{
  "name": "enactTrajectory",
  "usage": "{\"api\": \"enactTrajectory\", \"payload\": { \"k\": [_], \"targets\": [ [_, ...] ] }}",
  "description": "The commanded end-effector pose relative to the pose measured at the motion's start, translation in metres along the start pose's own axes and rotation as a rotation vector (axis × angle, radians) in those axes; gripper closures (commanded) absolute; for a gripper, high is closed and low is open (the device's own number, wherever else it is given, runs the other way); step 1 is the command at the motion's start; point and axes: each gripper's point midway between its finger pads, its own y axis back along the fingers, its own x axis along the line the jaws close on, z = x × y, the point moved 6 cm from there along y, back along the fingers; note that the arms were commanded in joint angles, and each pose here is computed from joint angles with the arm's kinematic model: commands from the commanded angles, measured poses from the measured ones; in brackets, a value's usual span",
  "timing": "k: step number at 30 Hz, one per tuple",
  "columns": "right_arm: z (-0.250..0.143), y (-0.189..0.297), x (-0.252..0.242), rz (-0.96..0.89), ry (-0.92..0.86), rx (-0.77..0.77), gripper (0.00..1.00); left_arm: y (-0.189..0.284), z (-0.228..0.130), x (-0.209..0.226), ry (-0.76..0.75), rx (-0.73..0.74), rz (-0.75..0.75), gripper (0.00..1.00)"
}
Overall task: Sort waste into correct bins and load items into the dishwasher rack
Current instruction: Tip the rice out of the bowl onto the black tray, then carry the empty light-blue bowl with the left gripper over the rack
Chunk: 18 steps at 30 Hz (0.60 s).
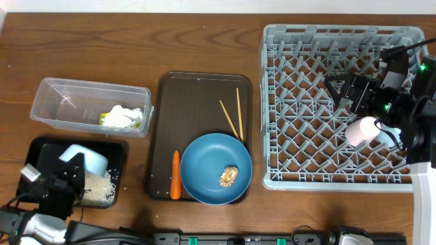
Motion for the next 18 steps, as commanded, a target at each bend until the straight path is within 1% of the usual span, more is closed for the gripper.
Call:
{"api": "enactTrajectory", "payload": {
  "k": [1,5,9,11,14,18],
  "targets": [
    [0.000,-0.001,0.003,0.014,0.008,0.000,0.12,-0.013,0.003,-0.033,-0.136,0.075,-0.092,0.94],
    [0.000,-0.001,0.003,0.014,0.008,0.000,0.12,-0.044,0.002,-0.087,-0.417,0.228,-0.190,0.94],
    [0.000,-0.001,0.003,0.014,0.008,0.000,0.12,-0.084,-0.012,-0.147,-0.613,0.395,-0.340,0.94],
    [0.000,-0.001,0.003,0.012,0.006,0.003,0.13,-0.100,-0.027,-0.171,-0.668,0.456,-0.412,0.94],
    [0.000,-0.001,0.002,-0.001,0.006,0.000,0.13,-0.124,-0.061,-0.200,-0.730,0.528,-0.533,0.94],
    [0.002,0.000,-0.007,-0.077,0.005,-0.015,0.13,-0.158,-0.111,-0.207,-0.710,0.611,-0.600,0.94]
  ]
}}
